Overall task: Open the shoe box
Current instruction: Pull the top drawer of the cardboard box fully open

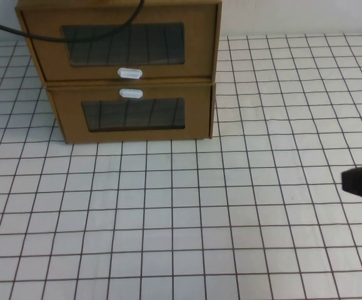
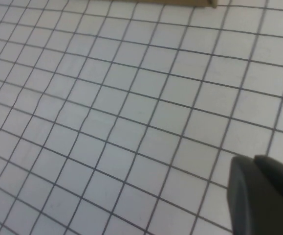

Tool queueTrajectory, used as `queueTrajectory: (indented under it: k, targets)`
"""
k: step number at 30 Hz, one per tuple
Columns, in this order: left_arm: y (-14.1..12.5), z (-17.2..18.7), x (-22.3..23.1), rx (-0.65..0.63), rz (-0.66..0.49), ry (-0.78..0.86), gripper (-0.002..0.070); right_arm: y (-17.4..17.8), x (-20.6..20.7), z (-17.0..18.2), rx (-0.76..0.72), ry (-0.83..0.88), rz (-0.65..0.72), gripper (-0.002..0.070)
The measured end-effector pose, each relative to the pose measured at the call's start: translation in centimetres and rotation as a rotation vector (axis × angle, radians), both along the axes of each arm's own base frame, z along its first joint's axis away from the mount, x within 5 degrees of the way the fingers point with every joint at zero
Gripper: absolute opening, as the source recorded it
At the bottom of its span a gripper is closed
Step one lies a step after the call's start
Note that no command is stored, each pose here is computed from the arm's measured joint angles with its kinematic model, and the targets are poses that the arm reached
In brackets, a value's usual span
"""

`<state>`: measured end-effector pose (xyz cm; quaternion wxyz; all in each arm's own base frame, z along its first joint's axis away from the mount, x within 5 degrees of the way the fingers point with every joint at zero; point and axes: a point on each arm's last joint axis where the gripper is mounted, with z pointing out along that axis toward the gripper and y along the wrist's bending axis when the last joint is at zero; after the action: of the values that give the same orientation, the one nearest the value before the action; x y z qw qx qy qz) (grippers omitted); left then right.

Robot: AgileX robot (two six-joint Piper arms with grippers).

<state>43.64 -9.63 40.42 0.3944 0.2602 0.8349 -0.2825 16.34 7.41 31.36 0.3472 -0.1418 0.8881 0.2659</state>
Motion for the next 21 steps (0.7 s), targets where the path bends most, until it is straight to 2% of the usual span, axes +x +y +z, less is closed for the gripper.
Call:
queueTrajectory:
  k: [5,10,15,21]
  targets:
    - [0.0,0.0,0.0,0.0,0.0,0.0,-0.0002,4.2,3.4,1.3,-0.102,-0.011,0.152,-0.0013]
    - [0.0,0.0,0.0,-0.002,0.004,0.004,-0.0002,10.1,5.5,2.0,-0.277,-0.052,0.28,-0.0013]
    - [0.0,0.0,0.0,-0.003,0.006,0.007,-0.0002,16.1,6.7,1.6,-0.479,-0.182,0.365,-0.0013]
    - [0.0,0.0,0.0,-0.003,0.005,0.008,-0.0002,21.7,7.5,-0.3,-0.732,-0.444,0.408,-0.0013]
